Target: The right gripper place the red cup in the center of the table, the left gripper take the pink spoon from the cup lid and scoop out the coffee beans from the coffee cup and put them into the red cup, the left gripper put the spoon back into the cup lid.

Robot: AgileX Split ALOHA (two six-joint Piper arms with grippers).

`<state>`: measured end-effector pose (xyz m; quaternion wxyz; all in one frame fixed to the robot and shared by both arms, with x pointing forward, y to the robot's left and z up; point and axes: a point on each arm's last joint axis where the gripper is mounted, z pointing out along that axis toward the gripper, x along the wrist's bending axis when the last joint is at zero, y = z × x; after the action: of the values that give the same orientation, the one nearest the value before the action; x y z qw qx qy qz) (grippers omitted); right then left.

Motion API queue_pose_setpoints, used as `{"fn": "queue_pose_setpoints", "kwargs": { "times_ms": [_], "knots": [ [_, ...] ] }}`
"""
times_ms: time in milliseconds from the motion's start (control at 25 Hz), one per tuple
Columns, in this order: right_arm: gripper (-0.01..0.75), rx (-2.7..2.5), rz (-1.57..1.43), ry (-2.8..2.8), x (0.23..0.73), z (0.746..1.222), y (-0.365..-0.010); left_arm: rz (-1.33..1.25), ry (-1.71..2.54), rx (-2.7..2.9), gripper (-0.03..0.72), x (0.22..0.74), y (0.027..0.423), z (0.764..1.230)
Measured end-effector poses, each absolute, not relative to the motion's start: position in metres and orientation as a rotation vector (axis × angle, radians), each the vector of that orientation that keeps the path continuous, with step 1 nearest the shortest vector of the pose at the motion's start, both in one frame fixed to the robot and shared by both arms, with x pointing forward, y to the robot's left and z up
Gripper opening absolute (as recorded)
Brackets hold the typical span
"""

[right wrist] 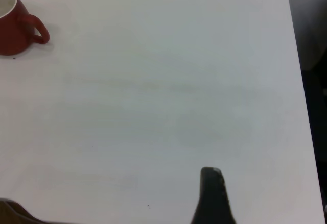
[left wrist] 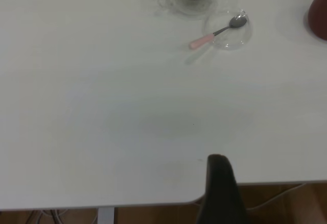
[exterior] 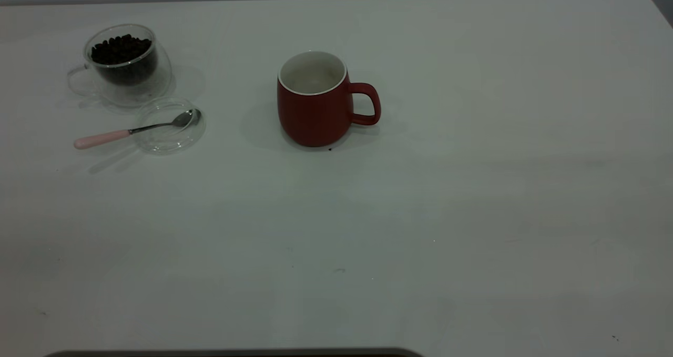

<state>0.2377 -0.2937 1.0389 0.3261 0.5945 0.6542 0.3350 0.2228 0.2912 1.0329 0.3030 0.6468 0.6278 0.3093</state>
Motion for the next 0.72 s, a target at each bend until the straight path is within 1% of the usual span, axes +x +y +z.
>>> {"fn": "queue_pose_setpoints", "kwargs": {
  "times_ms": [720],
  "knots": [
    [0.591, 1.549, 0.884, 1.726, 0.2377, 1.0389, -0.2937, 0.819, 1.665, 1.715, 0.575, 0.2228, 0.2912, 1.0328]
  ]
}}
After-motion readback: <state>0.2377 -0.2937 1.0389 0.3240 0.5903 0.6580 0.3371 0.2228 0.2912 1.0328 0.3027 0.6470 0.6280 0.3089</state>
